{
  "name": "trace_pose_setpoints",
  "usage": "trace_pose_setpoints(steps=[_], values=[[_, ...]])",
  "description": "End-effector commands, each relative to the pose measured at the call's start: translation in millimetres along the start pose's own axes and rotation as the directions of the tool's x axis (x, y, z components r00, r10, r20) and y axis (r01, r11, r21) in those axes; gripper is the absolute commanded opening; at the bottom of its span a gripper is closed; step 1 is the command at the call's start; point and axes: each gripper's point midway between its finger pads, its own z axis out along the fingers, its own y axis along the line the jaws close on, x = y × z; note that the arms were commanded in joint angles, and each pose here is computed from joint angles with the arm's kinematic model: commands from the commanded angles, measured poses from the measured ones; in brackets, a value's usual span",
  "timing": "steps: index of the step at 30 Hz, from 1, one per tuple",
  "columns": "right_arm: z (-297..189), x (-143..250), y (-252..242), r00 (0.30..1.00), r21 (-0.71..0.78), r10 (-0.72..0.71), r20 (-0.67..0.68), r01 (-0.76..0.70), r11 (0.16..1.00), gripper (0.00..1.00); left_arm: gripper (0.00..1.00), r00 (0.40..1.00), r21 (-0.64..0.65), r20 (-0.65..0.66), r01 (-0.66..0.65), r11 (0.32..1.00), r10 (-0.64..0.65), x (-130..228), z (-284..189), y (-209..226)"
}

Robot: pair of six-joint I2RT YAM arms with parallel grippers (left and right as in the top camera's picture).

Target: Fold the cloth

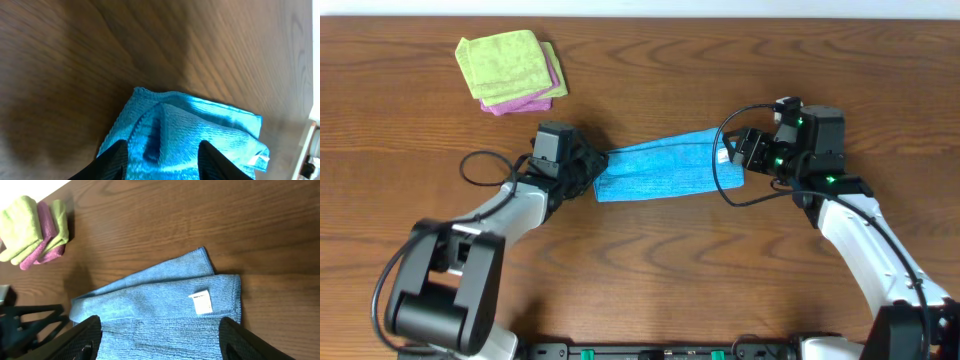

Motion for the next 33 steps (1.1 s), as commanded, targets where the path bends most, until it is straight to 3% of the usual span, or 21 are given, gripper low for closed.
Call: trace_pose_setpoints(steps=[1, 14, 23, 33], values=[[-6.4, -7.9, 6.8, 1.0, -0.017, -0.003, 0.017, 0.003, 1.0, 0.74, 0.45, 0.998, 0.026, -0.048, 0.039, 0.999, -0.038, 6.8, 8.5, -4.8], [-6.4, -2.4, 4.2, 1.0, -0.006, 0.006, -0.004, -0.006, 1.0, 0.71, 0.29, 0.998, 0.098, -0.039, 0.043, 0.994, -0.04, 1.7, 12.6, -19.5], [-6.4, -2.4, 4.3, 1.0, -0.007, 0.007, -0.004, -0.007, 1.0, 0.7, 0.06, 0.997, 0.05, -0.062, 0.049, 0.998, -0.046, 11.3, 22.6, -6.2], [-6.4, 1.9, 1.1, 1.0, 0.008, 0.004, -0.02, -0.004, 1.0, 0.7, 0.06, 1.0, 0.096, -0.023, 0.007, 0.995, -0.005, -8.9, 8.7, -13.7]])
